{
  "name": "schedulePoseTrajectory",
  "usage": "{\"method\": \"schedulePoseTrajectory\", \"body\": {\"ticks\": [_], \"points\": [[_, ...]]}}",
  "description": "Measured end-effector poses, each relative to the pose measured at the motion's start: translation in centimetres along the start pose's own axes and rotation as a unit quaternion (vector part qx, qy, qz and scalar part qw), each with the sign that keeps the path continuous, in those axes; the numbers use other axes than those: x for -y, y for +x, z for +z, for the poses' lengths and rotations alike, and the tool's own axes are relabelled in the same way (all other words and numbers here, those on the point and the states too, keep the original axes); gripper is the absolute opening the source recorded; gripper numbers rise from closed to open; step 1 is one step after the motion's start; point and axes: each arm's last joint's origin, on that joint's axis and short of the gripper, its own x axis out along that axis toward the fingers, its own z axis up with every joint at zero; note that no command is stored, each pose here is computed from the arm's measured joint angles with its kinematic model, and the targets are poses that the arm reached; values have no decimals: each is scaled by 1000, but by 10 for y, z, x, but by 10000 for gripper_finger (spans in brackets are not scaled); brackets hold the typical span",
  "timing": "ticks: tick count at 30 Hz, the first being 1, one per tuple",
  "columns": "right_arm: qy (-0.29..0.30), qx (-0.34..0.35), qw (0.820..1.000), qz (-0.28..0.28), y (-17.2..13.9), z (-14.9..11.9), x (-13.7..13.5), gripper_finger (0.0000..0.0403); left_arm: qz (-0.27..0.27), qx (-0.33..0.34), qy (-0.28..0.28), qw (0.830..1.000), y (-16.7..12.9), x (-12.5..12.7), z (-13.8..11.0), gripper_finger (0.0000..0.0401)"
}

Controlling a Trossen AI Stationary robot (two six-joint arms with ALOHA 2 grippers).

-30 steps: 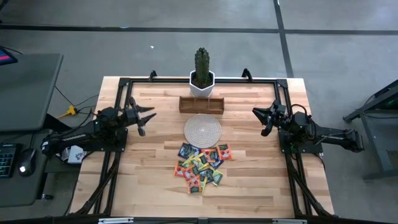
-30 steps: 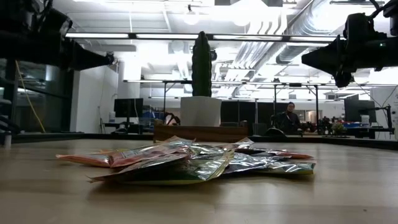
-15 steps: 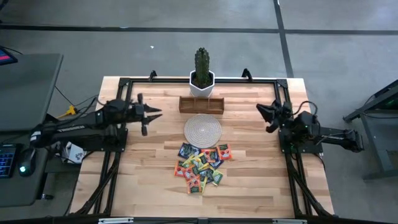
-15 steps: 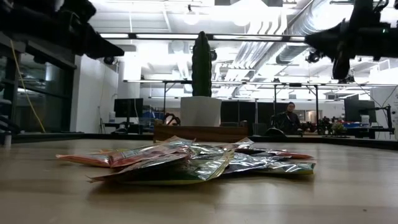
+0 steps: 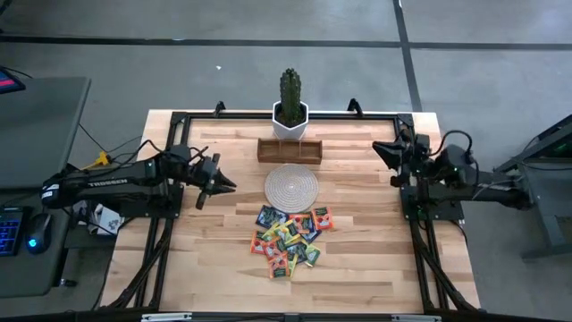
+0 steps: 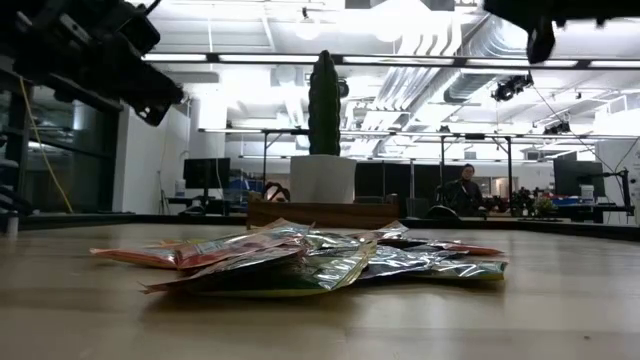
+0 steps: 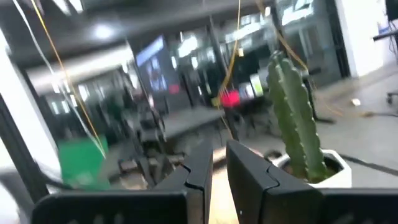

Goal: Pick & Place Tea
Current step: Put the orange tea bag into the right section of the wooden organizer

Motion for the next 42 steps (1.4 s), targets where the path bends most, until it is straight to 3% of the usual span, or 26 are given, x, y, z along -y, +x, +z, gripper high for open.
{"method": "schedulePoseTrajectory", "body": {"ticks": [5, 11, 17, 23, 28, 33, 37, 42], "points": [[-50, -134, 990, -9, 37, 27, -21, 44, -26, -16, -17, 999, 10, 10, -12, 67], [-79, -282, 956, -34, 80, 33, -37, 44, -55, -16, -26, 998, 32, 30, -19, 67], [-71, -347, 935, -7, 113, 26, -47, 43, -46, -29, -16, 998, 59, 53, -32, 67], [-12, -408, 913, 12, 129, 2, -52, 42, -52, -31, -15, 998, 84, 77, -52, 67], [21, -446, 895, 3, 138, -19, -60, 29, -58, -26, -51, 997, 108, 101, -65, 67], [5, -468, 884, 0, 143, -36, -66, 12, -51, -30, -70, 996, 148, 132, -64, 67], [-10, -479, 878, 1, 144, -48, -75, 2, -26, -39, -47, 998, 183, 149, -58, 67], [-48, -508, 860, 9, 139, -64, -90, 6, 72, -147, -34, 986, 207, 153, -65, 67]]}}
